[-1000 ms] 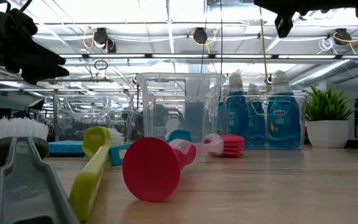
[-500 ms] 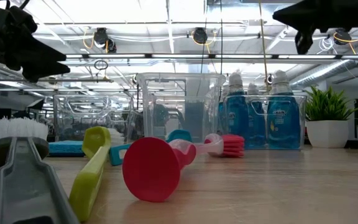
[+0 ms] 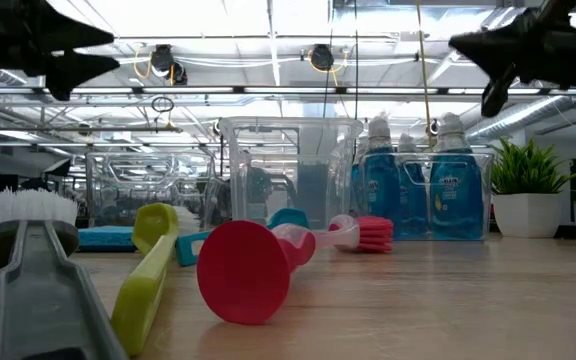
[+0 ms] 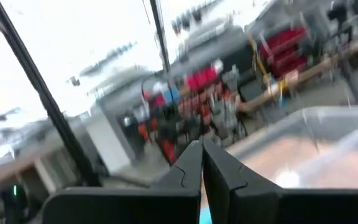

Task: Pick & Place Kitchen Sink Supplies
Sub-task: Put the blue sponge wipe into the left transparent bin

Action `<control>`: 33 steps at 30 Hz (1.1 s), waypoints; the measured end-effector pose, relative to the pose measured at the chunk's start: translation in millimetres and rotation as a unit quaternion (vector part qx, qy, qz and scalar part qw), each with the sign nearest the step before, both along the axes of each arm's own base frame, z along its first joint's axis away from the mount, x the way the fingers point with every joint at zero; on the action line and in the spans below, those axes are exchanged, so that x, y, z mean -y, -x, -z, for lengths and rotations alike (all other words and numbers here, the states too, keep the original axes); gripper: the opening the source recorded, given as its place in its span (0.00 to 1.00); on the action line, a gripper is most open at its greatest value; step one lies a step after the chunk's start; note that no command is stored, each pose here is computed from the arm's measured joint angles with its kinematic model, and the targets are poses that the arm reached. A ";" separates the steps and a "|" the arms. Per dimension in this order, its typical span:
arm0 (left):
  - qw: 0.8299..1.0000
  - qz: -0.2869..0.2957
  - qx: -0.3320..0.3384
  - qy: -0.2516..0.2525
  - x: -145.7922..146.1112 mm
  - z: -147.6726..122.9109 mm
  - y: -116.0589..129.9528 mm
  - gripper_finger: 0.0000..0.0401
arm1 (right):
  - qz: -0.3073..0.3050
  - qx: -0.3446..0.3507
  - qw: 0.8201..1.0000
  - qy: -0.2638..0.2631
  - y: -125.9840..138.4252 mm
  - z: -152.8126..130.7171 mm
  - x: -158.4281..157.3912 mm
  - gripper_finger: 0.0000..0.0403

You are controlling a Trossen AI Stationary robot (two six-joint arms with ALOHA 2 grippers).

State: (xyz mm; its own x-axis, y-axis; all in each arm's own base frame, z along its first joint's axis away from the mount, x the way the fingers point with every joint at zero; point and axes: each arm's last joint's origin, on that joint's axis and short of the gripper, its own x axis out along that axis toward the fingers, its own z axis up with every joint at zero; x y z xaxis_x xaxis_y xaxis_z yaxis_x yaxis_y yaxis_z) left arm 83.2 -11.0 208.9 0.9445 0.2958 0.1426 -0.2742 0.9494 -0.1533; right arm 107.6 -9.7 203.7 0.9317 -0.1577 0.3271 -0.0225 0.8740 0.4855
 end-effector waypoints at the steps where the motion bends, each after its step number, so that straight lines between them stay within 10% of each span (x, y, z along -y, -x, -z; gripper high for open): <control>1: 1.000 0.000 0.007 0.000 -0.1 -1.5 0.3 0.63 | 0.004 0.016 1.000 -0.001 1.1 -2.5 0.2 0.00; 13: 0.992 0.008 -0.126 -0.016 4.8 -54.8 -12.6 0.63 | 0.004 0.014 1.000 -0.002 1.0 -1.9 0.3 0.00; 24: 0.929 0.035 -0.364 -0.053 26.5 -103.6 -68.1 0.63 | 0.004 0.014 1.000 -0.003 1.0 -1.7 0.2 0.00; 33: 0.870 0.109 -0.463 0.129 40.6 -115.7 -83.4 0.63 | 0.002 0.015 1.000 -0.003 1.0 -1.9 0.1 0.00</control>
State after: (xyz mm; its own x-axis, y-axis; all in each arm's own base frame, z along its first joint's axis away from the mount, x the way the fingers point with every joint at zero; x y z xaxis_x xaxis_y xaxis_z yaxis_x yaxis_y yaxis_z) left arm 166.7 -51.7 324.5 0.6573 0.0049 -0.7536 -0.2114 0.9611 -0.1780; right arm 106.6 -9.8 205.6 0.9208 -0.1635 0.3542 -0.0340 0.8709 0.4904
